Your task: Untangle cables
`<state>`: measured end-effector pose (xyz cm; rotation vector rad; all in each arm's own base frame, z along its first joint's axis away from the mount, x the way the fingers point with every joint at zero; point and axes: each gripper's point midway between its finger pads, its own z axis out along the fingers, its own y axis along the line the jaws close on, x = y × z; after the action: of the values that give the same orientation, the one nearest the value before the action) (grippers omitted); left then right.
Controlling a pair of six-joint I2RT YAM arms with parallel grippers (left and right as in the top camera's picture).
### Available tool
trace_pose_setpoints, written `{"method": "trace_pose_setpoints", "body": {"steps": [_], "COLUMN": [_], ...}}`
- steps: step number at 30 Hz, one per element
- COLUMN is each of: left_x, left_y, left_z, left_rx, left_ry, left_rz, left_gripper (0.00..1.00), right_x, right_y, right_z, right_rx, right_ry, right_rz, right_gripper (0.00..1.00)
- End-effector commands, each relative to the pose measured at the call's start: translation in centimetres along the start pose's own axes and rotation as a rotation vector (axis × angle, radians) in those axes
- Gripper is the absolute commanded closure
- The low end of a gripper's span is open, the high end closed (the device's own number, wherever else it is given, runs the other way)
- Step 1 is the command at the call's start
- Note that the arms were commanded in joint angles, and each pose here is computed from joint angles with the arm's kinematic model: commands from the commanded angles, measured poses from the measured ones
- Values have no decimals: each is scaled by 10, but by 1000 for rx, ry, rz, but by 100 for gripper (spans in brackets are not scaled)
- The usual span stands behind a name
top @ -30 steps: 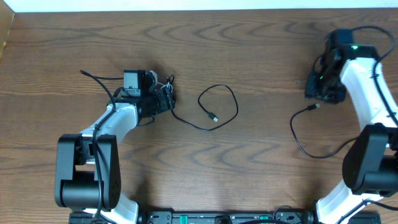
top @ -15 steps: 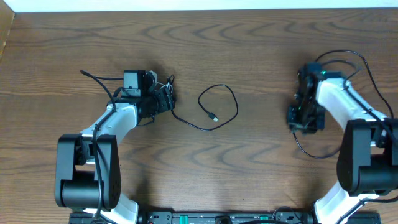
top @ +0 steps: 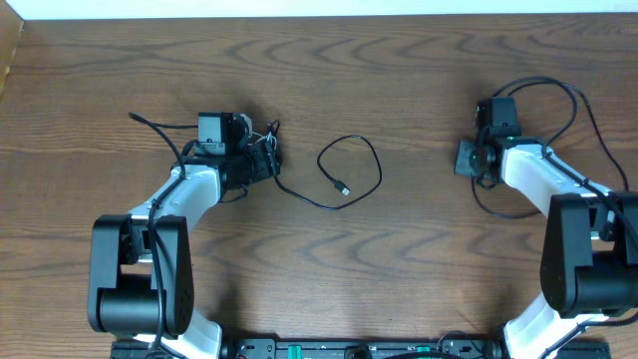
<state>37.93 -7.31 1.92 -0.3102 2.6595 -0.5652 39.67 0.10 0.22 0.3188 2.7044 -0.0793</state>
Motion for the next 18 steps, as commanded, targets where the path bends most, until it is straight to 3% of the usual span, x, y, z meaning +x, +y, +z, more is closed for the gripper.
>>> {"method": "trace_pose_setpoints", "body": {"steps": [1, 13, 18], "left_x": [0, -1, -1], "left_y": [3, 3, 0], "left_z": [-2, -2, -2], "left_rx": [-14, -13, 3], "left_ry": [-10, -10, -8], "left_rz": [4, 4, 1], "left_gripper": [28, 28, 30], "right_x": [-20, -82, -92], "right_y": [-19, -96, -116], "right_z": [5, -7, -7], "right_rx": [126, 277, 242], "right_ry": [-110, -333, -358], "right_rz": [-27, 70, 122], "right_gripper": [99, 97, 50]}}
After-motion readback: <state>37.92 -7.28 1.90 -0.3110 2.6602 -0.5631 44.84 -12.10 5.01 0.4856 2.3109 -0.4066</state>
